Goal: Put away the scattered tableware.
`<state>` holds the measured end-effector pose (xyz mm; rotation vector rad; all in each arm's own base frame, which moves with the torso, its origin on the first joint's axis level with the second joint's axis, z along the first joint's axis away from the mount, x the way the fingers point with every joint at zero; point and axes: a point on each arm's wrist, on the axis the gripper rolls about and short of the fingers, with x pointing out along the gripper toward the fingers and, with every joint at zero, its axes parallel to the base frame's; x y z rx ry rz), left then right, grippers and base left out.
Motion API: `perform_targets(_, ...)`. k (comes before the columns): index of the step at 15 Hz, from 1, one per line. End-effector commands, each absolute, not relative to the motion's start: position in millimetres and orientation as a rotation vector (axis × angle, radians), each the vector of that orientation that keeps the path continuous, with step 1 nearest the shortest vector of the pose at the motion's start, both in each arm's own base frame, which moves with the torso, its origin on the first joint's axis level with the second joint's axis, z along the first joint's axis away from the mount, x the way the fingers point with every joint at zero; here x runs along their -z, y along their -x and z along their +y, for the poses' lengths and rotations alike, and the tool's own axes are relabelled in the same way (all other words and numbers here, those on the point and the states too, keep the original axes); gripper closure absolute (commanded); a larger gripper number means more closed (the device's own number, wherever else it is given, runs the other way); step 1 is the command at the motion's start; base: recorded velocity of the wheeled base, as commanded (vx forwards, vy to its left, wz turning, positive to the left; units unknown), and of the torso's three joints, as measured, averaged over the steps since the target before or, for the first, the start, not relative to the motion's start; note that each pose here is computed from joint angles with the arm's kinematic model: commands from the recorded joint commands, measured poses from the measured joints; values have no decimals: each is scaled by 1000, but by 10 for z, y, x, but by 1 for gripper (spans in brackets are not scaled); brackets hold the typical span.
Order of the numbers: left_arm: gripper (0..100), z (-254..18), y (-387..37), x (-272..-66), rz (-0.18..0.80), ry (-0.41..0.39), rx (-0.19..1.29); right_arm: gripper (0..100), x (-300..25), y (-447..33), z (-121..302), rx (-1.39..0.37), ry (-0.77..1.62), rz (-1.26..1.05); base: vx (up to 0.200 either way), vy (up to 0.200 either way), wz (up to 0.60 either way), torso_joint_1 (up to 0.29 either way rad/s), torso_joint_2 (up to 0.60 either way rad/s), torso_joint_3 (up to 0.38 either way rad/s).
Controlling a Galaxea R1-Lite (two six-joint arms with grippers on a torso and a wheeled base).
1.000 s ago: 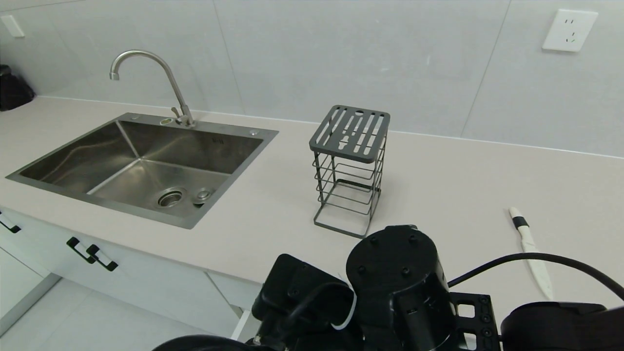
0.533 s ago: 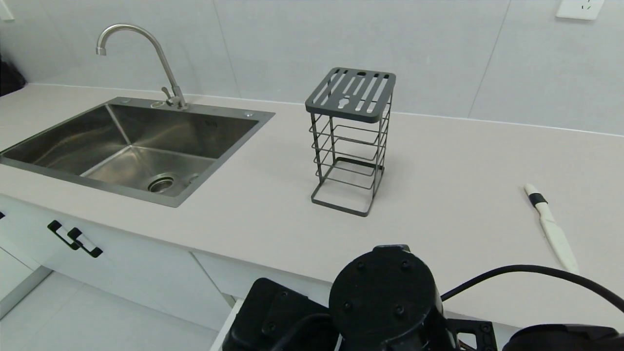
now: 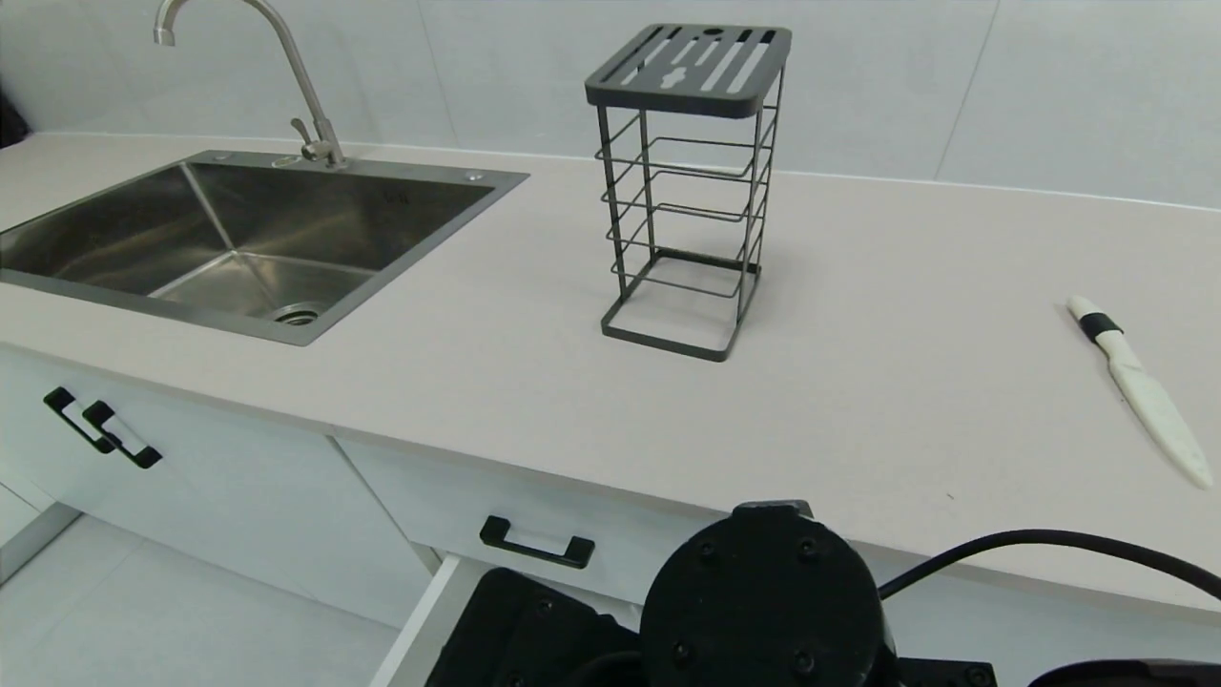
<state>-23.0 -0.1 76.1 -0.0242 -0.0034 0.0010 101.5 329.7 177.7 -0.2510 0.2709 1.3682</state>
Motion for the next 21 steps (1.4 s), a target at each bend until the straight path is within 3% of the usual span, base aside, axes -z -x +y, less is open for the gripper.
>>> perform_targets(1,0,-1,229,-761,-3,25,-1,100,-1799,-1018,3295,-1369,246,264,0,0,0,-256,486,232)
perform_targets(10,0,-1,229,-761,-3,25,-1,100,-1829,-1053,3309,-1351,258,273,0,0,0,-239,366,139)
perform_targets(21,0,-1,229,-761,-3,25,-1,100,-1725,-1149,3310,-1326,278,302,0,0,0,-14,79,26)
